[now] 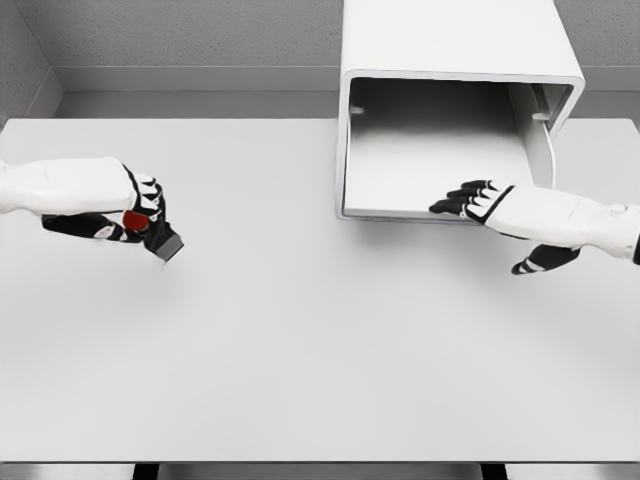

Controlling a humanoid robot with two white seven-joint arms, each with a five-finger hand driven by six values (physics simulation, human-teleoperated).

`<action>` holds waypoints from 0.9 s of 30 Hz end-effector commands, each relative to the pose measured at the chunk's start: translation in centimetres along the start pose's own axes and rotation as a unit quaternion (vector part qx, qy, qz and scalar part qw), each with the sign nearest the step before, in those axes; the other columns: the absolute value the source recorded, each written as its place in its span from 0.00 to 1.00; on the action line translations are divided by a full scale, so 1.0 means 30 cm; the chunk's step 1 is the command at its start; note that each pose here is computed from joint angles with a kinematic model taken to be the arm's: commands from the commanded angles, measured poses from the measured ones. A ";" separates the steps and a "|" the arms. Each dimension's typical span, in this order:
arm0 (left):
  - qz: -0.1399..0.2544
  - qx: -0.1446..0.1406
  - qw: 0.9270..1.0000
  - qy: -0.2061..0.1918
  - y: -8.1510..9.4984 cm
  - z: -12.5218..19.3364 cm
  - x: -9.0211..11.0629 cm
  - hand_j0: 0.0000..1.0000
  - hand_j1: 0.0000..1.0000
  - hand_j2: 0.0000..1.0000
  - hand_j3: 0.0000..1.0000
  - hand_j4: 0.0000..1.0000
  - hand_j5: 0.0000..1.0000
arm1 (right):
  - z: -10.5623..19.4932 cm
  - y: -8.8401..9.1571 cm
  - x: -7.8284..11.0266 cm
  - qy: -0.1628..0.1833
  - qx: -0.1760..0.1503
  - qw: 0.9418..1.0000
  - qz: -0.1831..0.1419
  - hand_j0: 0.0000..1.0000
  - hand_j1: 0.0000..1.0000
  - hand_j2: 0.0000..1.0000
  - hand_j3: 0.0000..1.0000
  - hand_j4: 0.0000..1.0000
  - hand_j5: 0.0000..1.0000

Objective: Slide open multi-storey tabletop storage cabinets and put open load switch and slide close multi-storey tabletop storage cabinets

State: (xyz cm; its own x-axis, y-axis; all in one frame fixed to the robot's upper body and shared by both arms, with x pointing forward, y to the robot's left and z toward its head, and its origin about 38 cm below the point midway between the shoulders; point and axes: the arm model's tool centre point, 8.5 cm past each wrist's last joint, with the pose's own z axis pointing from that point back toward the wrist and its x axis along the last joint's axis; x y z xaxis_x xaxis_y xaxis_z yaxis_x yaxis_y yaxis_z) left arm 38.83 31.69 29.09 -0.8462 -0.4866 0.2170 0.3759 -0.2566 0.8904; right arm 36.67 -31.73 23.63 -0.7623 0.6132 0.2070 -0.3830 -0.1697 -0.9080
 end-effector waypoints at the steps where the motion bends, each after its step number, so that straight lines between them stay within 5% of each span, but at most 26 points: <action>1: 0.005 0.007 1.000 -0.008 0.004 -0.018 0.003 0.33 0.33 0.33 0.33 0.33 0.33 | 0.031 -0.020 0.007 -0.013 0.013 0.999 0.051 1.00 1.00 1.00 1.00 1.00 1.00; 7: -0.006 0.020 1.000 -0.012 0.048 -0.027 0.006 0.33 0.33 0.33 0.33 0.33 0.33 | 0.038 -0.022 0.010 -0.019 0.009 0.998 0.054 1.00 1.00 1.00 1.00 1.00 1.00; 18: -0.015 0.038 0.998 -0.042 0.090 -0.098 0.032 0.32 0.32 0.32 0.32 0.32 0.32 | 0.164 -0.113 -0.003 -0.017 -0.056 0.998 0.032 1.00 1.00 1.00 1.00 1.00 1.00; 27: -0.067 0.079 0.991 -0.082 0.265 -0.170 0.099 0.32 0.32 0.32 0.32 0.32 0.32 | 0.248 -0.165 -0.016 0.004 -0.080 0.996 0.037 1.00 1.00 1.00 1.00 1.00 1.00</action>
State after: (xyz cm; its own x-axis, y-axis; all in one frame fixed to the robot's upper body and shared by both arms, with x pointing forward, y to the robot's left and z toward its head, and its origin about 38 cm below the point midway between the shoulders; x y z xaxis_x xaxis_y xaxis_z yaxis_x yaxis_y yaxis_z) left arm 41.26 24.59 34.96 -0.9366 -0.3270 0.1261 0.1940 -0.1842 0.9635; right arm 35.03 -36.46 29.59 -0.7852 0.6008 0.1499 -0.2615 -0.1023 -0.9598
